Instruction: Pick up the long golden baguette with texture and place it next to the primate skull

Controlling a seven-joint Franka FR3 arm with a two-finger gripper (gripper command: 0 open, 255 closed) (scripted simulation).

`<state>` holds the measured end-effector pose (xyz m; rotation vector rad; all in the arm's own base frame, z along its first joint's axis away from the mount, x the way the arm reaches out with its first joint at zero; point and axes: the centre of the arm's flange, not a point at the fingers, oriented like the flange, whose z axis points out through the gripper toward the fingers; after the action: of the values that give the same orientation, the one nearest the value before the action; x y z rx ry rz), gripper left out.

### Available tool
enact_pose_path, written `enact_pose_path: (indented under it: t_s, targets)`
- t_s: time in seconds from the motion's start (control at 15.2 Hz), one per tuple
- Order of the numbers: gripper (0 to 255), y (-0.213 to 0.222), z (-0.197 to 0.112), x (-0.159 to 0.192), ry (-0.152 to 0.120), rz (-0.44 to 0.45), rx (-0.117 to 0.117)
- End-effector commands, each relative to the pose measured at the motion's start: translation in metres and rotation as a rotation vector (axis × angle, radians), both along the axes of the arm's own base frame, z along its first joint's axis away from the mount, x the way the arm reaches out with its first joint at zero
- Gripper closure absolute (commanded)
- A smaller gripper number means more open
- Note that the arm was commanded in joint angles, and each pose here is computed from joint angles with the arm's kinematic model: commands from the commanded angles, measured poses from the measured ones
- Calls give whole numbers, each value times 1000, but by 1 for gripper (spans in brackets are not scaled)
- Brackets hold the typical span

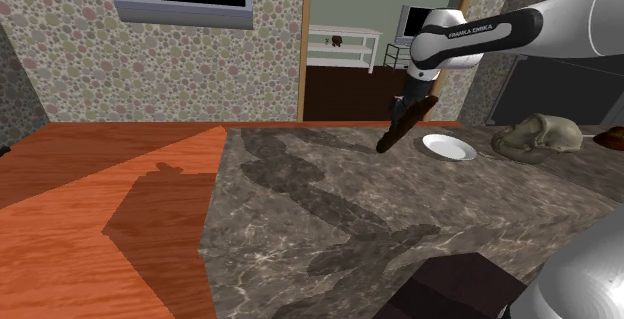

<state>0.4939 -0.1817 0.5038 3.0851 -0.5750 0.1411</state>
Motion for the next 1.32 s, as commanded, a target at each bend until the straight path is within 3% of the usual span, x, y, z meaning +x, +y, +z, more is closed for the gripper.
enact_pose_path:
  t_s: [0.0,1.25]
  targets:
    - [255,0,11,0,-1,0,0]
    - [255,0,112,0,-1,0,0]
